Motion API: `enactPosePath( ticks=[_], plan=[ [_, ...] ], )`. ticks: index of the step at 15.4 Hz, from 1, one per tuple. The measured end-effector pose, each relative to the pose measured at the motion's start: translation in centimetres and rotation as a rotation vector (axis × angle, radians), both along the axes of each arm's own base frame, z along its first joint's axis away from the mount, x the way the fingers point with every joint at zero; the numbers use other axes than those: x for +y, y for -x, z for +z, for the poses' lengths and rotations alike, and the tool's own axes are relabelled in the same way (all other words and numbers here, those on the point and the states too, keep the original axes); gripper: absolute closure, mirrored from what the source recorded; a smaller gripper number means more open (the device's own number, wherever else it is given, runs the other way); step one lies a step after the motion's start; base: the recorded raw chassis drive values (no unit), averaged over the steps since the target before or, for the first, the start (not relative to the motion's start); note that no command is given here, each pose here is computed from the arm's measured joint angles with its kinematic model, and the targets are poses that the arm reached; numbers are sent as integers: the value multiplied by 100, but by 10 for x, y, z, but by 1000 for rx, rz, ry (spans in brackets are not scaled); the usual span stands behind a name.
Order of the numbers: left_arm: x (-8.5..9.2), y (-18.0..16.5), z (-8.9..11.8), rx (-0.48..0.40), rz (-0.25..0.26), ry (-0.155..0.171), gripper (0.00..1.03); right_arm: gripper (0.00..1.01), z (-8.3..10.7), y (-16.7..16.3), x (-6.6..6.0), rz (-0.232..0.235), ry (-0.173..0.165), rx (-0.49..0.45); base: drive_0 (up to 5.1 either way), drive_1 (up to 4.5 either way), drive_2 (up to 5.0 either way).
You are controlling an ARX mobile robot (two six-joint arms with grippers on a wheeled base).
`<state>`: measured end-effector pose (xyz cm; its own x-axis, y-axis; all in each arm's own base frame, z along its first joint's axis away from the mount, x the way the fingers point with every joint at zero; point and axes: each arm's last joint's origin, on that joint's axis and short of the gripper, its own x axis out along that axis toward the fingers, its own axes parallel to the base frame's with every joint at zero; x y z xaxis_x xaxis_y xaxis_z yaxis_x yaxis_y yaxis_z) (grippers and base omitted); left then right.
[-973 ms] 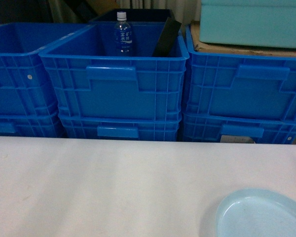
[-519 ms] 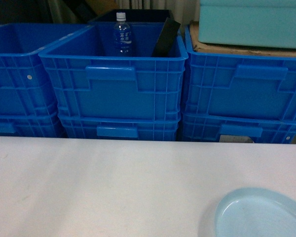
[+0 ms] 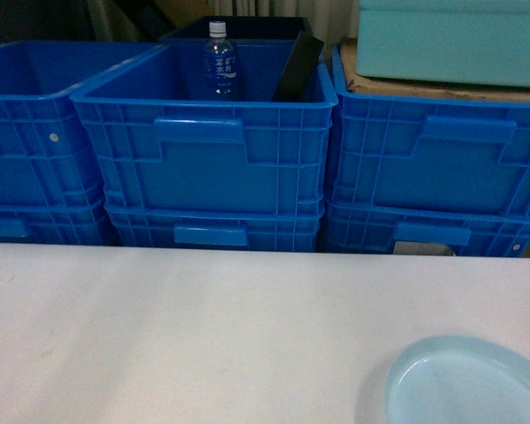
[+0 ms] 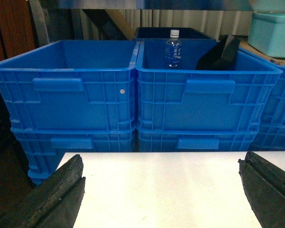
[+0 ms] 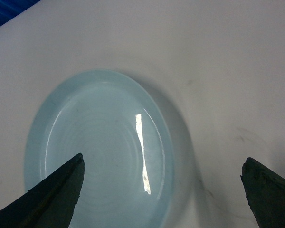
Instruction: Place blue tray on left shelf second layer neatly
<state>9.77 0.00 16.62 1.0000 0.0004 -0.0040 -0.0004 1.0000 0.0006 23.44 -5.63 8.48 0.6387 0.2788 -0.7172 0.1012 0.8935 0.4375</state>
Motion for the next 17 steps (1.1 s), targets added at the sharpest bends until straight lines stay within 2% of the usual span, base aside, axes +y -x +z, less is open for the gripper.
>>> enactPosePath(
  ticks=[1, 4, 7, 10, 12, 14, 17],
  plan=[
    [0, 0, 0, 0, 0, 0, 5, 3, -1, -7, 8, 2, 8, 5, 0, 0, 0],
    [0, 0, 0, 0, 0, 0, 5, 3, -13, -40, 45, 1, 32, 67, 0, 0, 0],
    [0, 0, 0, 0, 0, 0, 5, 3, -12, -58, 59, -8, 45, 58, 0, 0, 0],
    [0, 0, 0, 0, 0, 0, 5, 3, -12, -65, 62, -41, 61, 63, 0, 0, 0],
    [0, 0, 0, 0, 0, 0, 5, 3, -15, -55, 54, -57, 70, 85, 0, 0, 0],
    [0, 0, 0, 0, 0, 0, 5, 3, -20, -40, 46, -52, 91, 116, 0, 0, 0],
    [0, 0, 0, 0, 0, 0, 5, 3, -26, -13, 38, -14, 103, 140, 0, 0, 0]
  ],
)
